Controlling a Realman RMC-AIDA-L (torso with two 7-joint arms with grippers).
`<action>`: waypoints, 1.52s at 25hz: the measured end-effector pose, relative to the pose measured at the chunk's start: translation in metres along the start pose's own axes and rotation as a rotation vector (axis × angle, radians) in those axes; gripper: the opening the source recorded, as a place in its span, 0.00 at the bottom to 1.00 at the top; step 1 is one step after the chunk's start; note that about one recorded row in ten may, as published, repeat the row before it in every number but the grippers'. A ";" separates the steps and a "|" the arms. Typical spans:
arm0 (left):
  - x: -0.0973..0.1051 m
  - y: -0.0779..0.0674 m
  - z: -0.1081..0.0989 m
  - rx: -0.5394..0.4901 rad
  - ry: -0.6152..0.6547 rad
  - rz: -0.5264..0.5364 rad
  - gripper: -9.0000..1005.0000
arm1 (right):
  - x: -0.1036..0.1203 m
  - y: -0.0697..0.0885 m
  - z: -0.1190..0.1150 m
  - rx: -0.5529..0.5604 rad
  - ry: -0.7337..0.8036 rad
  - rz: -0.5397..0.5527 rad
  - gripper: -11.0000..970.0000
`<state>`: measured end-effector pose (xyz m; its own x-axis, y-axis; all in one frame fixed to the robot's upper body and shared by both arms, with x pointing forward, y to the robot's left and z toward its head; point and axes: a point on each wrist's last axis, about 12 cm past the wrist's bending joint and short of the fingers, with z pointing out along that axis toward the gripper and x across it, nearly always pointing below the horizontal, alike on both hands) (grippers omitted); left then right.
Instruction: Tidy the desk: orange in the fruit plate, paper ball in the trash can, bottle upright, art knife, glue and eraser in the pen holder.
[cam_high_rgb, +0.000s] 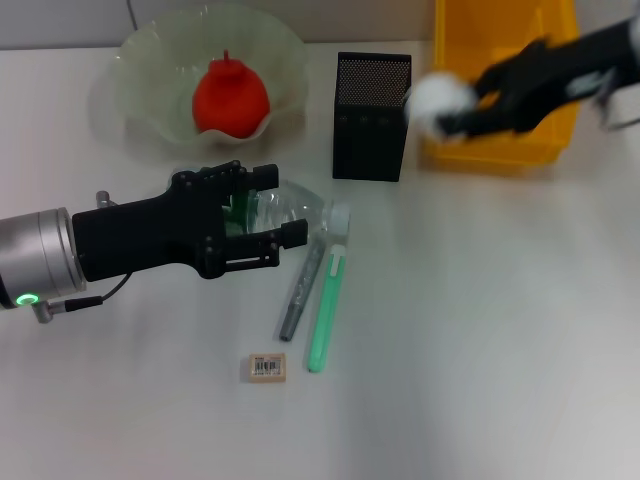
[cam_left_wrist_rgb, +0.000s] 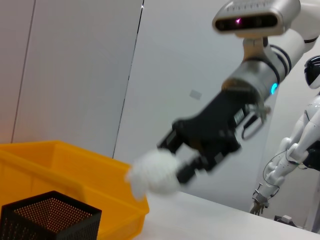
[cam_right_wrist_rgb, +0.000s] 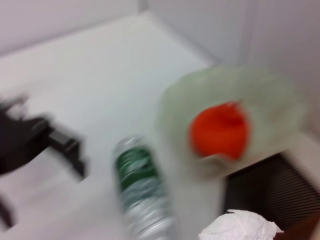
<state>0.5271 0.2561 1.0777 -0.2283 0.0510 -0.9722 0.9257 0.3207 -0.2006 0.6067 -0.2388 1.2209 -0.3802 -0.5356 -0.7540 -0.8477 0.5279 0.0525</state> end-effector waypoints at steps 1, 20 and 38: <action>0.000 0.000 0.000 0.000 0.000 0.000 0.82 | 0.000 0.000 0.000 0.000 0.000 0.000 0.50; -0.005 0.001 0.004 0.016 -0.003 0.015 0.82 | 0.021 -0.063 0.010 0.290 -0.126 0.287 0.55; -0.007 0.003 0.004 0.012 -0.006 0.023 0.82 | 0.044 -0.041 -0.015 0.119 -0.452 0.244 0.76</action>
<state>0.5332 0.2530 1.0837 -0.2054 0.0521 -0.9773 0.9342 0.3082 -0.1799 0.6185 -0.2942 1.1952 -0.3412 -0.0644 -0.9378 -0.6967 0.6870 0.2064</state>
